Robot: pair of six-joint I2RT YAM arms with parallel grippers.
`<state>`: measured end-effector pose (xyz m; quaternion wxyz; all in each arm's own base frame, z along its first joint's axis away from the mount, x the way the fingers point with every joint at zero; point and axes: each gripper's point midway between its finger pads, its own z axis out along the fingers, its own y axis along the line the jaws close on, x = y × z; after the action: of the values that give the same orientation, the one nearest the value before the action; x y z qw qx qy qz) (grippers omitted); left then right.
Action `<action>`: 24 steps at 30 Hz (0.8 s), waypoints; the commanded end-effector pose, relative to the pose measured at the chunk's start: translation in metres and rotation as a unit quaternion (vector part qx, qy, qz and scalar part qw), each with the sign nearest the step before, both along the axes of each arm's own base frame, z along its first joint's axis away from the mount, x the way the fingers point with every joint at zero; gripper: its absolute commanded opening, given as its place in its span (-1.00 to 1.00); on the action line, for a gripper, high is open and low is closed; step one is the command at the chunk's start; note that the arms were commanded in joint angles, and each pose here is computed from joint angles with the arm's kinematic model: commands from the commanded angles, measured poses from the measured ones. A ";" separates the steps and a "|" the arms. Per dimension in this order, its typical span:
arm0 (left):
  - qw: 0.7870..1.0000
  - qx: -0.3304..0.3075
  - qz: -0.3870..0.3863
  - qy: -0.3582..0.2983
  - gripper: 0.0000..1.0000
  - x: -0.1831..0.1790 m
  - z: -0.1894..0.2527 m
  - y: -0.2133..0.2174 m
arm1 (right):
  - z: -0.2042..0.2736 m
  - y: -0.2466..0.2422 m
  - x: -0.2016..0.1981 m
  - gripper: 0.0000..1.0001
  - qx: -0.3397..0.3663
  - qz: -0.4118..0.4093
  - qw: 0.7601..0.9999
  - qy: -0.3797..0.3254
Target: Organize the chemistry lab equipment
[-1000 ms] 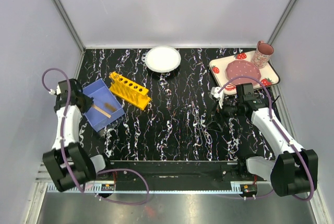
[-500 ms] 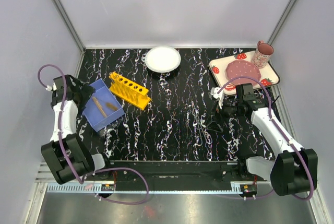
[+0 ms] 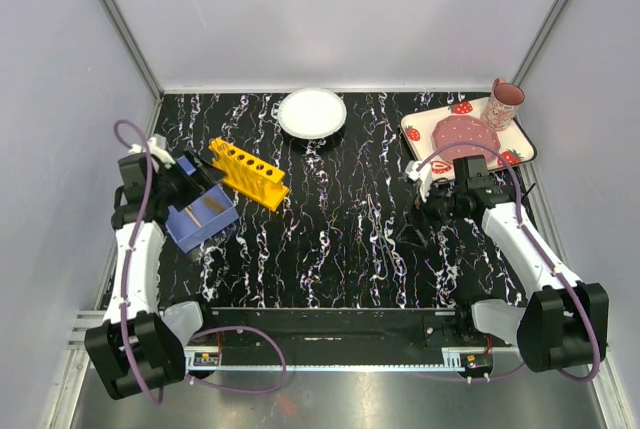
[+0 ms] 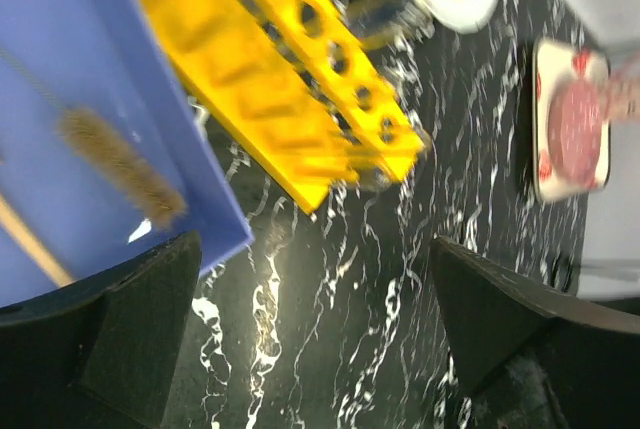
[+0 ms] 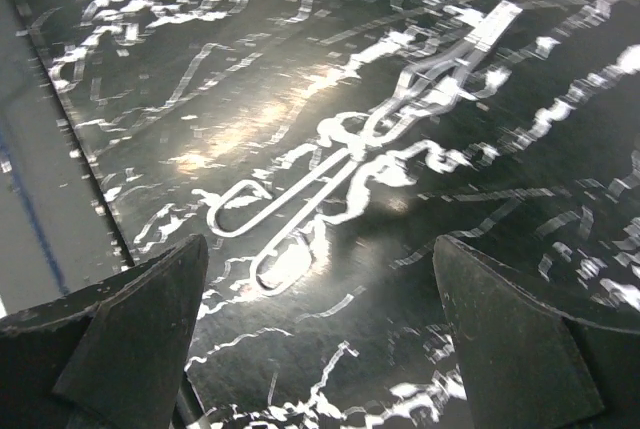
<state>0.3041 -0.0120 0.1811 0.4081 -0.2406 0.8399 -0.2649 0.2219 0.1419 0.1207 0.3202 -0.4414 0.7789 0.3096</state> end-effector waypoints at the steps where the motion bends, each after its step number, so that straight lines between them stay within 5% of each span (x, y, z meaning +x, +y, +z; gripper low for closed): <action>1: 0.990 0.064 -0.116 -0.051 0.98 -0.018 0.012 -0.041 | 0.017 -0.037 0.046 0.99 -0.076 -0.127 0.989 -0.030; 8: 0.978 0.137 -0.145 -0.056 0.98 -0.037 0.006 -0.055 | 0.038 -0.102 0.044 0.99 -0.172 -0.226 0.959 -0.021; 17: 0.976 0.159 -0.134 -0.065 0.98 -0.044 0.011 -0.051 | 0.053 -0.175 0.053 0.98 -0.239 -0.396 0.887 0.003; 24: 0.976 0.159 -0.130 -0.072 0.98 -0.045 0.015 -0.050 | 0.047 -0.220 0.078 0.57 -0.284 -0.473 0.834 0.012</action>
<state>0.2561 -0.0668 0.1902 0.4440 -0.0461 0.8701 -0.2091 0.2786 -0.0462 0.1565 0.2728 -0.1452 0.9500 -0.0453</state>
